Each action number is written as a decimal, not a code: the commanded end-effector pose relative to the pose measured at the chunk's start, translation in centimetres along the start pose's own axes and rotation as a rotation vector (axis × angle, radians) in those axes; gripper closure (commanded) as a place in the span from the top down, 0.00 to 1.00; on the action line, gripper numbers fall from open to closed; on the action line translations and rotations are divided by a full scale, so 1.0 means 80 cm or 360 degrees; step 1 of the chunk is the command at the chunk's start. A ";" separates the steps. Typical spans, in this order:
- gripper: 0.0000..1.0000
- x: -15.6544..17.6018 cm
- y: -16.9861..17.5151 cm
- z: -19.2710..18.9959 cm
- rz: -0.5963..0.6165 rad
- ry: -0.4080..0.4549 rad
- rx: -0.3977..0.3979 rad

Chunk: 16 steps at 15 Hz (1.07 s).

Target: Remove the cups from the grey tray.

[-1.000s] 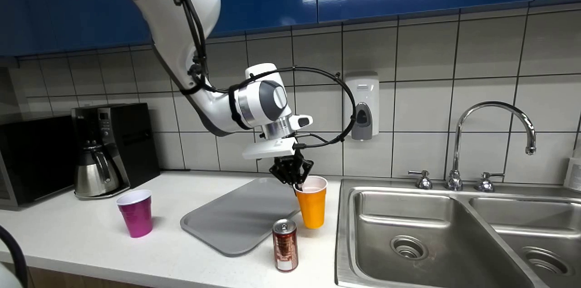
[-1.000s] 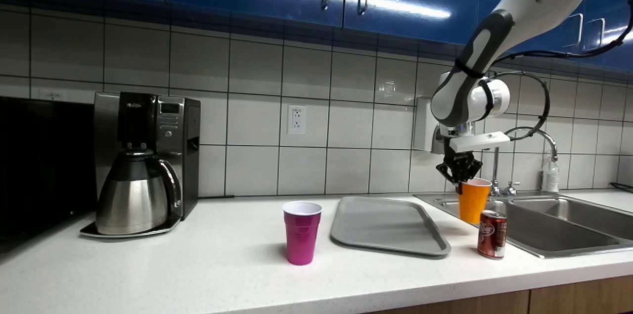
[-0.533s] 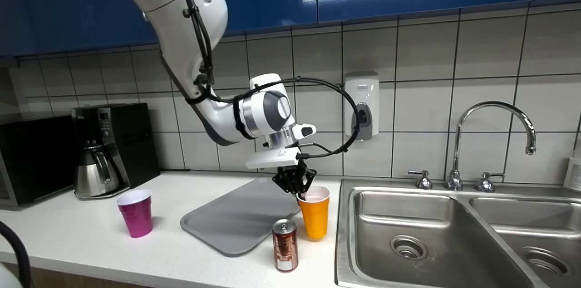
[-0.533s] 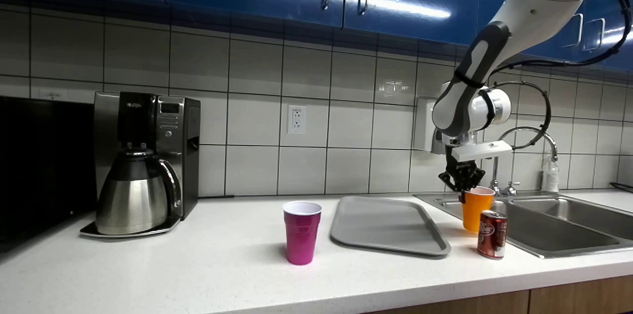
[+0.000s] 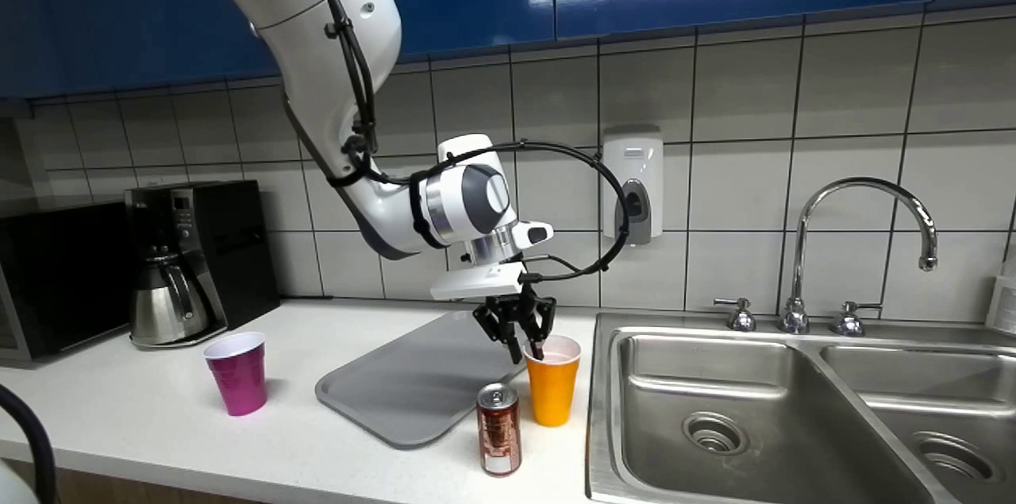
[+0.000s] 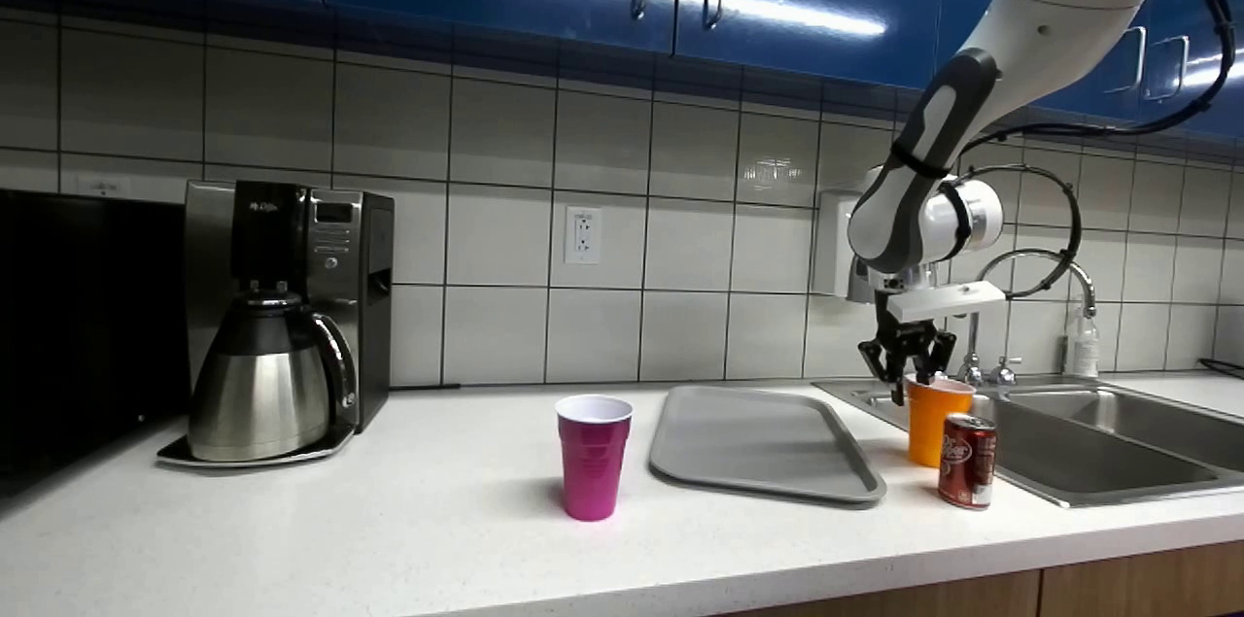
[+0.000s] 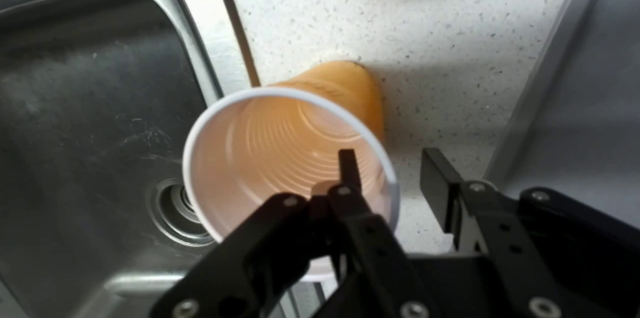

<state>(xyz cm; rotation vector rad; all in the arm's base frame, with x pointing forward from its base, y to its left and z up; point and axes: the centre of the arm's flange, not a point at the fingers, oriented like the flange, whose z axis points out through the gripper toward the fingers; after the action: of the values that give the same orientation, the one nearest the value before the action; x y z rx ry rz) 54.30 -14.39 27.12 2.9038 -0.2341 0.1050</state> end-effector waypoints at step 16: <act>1.00 -0.009 -0.044 -0.086 -0.0032 0.0169 -0.0017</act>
<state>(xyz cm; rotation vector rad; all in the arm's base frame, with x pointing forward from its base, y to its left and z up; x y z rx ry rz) 55.08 -11.63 31.41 2.8888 -0.1924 0.2331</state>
